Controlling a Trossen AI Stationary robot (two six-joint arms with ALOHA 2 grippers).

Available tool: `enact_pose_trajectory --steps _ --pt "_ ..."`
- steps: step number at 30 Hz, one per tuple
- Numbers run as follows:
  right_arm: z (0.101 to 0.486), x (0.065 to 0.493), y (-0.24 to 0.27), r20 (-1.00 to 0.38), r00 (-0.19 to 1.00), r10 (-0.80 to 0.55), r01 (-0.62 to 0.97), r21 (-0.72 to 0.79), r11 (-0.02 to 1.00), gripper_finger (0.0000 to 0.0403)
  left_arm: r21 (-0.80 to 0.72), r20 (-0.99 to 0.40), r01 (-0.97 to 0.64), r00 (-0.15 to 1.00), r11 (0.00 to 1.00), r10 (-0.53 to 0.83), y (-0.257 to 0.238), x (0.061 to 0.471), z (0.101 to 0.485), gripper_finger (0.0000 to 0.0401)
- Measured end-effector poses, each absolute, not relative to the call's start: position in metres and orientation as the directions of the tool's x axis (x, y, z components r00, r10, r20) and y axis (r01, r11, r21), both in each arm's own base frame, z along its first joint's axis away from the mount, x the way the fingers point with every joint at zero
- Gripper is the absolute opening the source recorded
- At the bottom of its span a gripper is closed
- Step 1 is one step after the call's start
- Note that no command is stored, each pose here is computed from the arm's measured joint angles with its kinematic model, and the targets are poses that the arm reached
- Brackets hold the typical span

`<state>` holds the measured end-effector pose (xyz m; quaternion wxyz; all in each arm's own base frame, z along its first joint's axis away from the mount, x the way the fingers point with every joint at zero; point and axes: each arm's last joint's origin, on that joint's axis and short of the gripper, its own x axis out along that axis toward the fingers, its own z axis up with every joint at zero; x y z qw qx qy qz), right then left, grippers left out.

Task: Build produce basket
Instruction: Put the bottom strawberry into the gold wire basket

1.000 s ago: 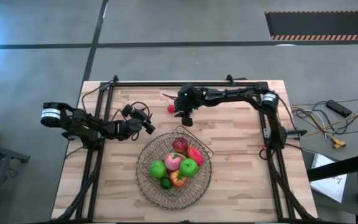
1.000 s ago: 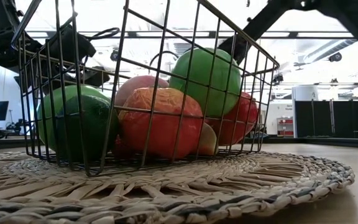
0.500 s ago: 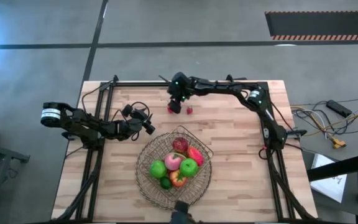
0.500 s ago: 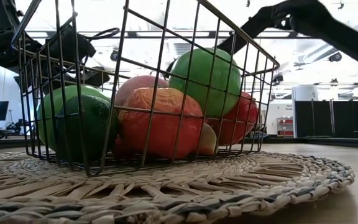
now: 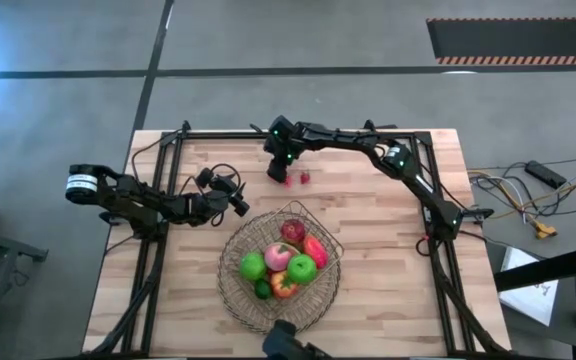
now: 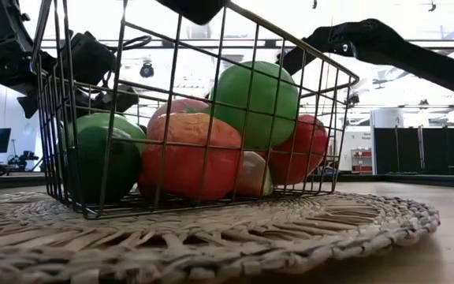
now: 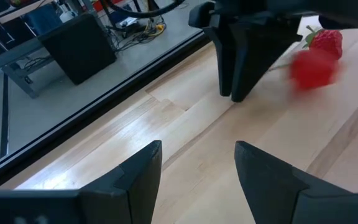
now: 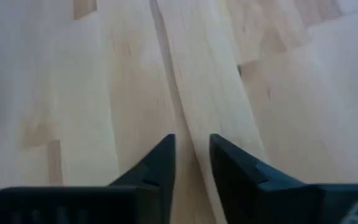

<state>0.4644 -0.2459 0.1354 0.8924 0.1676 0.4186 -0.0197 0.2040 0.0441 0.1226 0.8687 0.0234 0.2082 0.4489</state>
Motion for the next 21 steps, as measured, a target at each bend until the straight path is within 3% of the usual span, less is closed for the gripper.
enact_pose_trajectory --steps 7,15,21 --pt "0.142 0.461 -0.244 -0.759 0.642 0.108 0.133 0.249 0.959 0.0015 0.227 -0.341 -0.770 0.511 0.596 0.789 0.044 0.204 0.123 0.0187" --pt "0.182 0.446 -0.238 -0.764 0.636 0.109 0.060 0.190 0.980 0.0009 0.231 -0.346 -0.767 0.510 0.598 0.788 0.044 0.204 0.122 0.0187" --pt "0.204 0.401 -0.221 -0.785 0.609 0.113 0.071 0.196 0.978 0.0009 0.236 -0.349 -0.766 0.508 0.598 0.788 0.044 0.203 0.121 0.0187"
